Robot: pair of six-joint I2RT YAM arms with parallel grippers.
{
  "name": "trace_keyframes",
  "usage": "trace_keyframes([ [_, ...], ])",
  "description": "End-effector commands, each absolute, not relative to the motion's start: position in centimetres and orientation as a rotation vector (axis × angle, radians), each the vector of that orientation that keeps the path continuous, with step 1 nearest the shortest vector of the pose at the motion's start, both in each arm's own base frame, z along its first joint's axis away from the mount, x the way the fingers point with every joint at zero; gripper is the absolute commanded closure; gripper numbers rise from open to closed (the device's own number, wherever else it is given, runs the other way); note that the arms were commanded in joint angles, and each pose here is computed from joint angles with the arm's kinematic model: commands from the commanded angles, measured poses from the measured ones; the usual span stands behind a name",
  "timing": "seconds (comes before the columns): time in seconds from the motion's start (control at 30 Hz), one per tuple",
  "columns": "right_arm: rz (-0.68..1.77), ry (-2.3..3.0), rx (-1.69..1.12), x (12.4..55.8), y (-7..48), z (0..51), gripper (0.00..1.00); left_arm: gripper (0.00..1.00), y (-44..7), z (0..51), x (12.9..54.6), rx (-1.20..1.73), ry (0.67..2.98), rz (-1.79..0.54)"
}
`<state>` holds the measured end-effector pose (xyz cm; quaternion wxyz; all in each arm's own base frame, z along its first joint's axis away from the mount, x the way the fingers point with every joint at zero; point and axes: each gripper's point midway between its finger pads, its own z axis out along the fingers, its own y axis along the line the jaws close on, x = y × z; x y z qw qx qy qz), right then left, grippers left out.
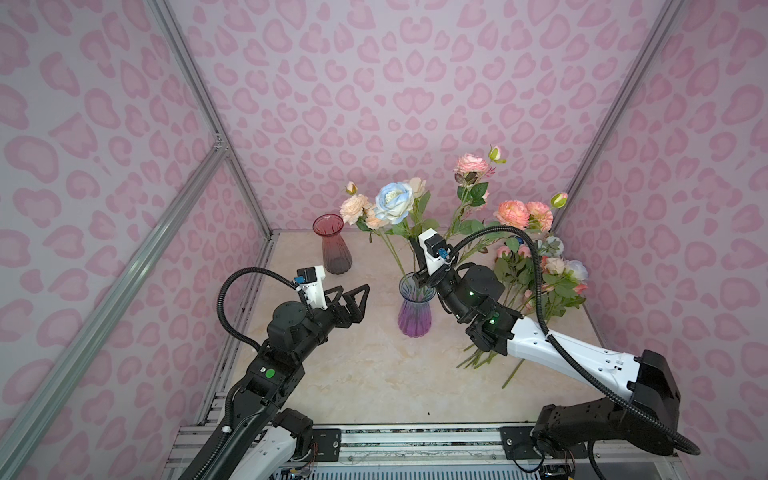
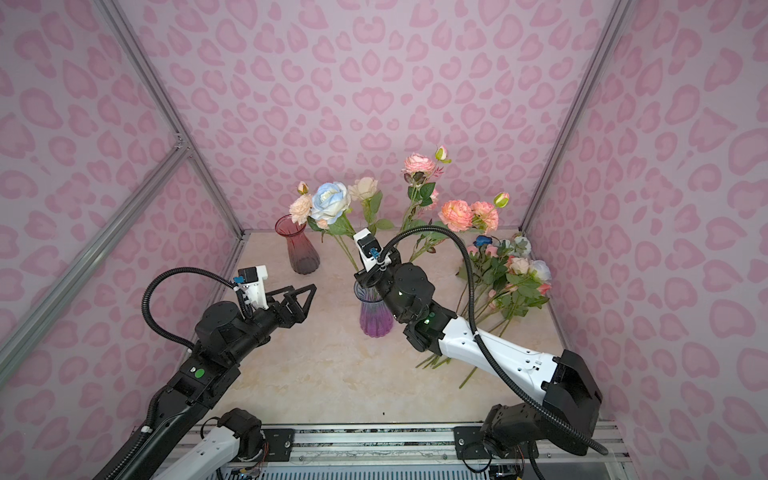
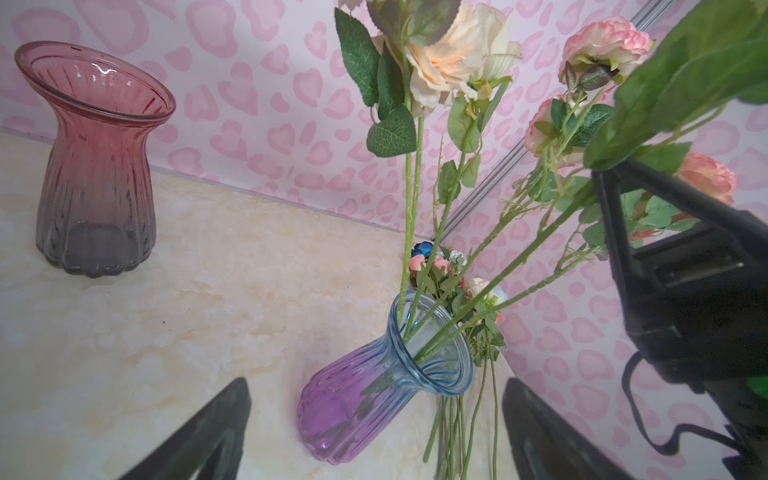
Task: Arrange the flowers into the vase
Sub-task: 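Carry the pale blue-white rose over the vase and lower its stem in, then open the right gripper and move it back down onto the rose bunch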
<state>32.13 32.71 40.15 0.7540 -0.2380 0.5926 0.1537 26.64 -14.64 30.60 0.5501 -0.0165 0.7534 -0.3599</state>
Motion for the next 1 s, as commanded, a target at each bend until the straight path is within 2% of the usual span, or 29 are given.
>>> trace_keyframes([
  [0.0,0.388,1.311,-0.468,31.9,32.4,39.3,1.00,0.04,-14.2,31.4,26.7,-0.071,1.732,-0.862],
  [0.13,0.381,1.350,-0.463,32.5,32.6,37.5,0.98,0.04,-14.0,31.4,26.6,-0.073,1.728,-0.855],
  [0.43,0.351,1.426,-0.489,33.5,33.1,34.4,0.84,0.04,-13.9,31.2,26.2,-0.088,1.731,-0.874],
  [0.63,0.355,1.433,-0.497,33.1,32.9,34.8,0.68,0.04,-14.0,31.2,26.1,-0.086,1.735,-0.877],
  [0.8,0.351,1.429,-0.518,32.1,33.4,35.6,0.62,0.04,-14.0,31.1,26.1,-0.095,1.736,-0.886],
  [0.97,0.465,1.415,-0.479,30.2,32.5,38.5,0.57,0.04,-14.0,31.3,25.9,-0.092,1.730,-0.891],
])
